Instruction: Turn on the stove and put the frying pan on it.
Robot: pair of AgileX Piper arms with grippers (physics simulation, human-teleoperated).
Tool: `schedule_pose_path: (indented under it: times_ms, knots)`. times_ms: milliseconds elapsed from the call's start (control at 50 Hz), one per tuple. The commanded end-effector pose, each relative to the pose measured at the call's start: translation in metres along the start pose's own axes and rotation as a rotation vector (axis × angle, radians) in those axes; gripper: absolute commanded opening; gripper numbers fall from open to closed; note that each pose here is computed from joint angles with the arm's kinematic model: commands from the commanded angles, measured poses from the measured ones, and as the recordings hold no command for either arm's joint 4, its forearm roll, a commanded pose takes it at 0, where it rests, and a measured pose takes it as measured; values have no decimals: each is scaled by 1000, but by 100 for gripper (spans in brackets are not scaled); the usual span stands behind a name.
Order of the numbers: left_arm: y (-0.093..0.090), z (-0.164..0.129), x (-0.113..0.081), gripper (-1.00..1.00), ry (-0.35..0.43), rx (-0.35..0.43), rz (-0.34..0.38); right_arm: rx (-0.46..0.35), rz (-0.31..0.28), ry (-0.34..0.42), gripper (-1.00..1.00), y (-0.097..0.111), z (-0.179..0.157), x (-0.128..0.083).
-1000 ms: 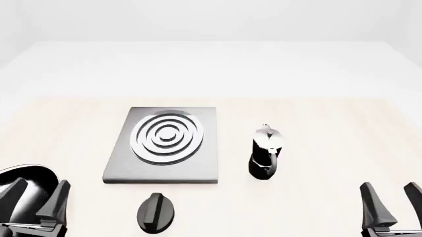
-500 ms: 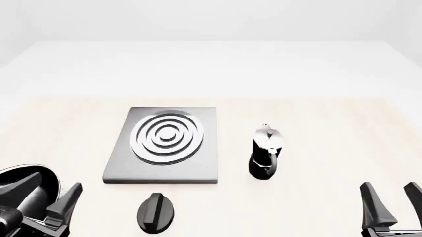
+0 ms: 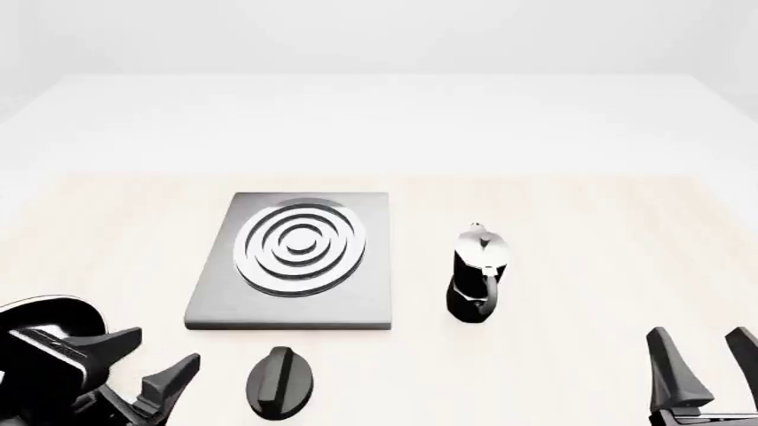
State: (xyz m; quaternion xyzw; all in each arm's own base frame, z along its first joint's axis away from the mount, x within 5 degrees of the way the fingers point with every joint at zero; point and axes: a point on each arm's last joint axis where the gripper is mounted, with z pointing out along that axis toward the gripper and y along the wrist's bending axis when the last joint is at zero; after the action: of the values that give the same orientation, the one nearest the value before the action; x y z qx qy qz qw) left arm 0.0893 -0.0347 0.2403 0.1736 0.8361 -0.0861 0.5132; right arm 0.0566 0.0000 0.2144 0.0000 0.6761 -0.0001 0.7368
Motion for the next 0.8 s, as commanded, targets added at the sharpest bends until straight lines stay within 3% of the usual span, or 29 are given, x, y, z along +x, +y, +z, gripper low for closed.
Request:
schedule_pose_path:
  times_ms: [20, 240, 800]
  knots:
    - [-11, 19, 0, 100, 68, 87, 9, 0, 0, 0, 100, 0, 0, 0]
    - [-22, 39, 11, 100, 111, 147, -13, 0, 0, 0, 100, 0, 0, 0]
    - [-33, 58, 22, 100, 155, 190, -28, 0, 0, 0, 100, 0, 0, 0]
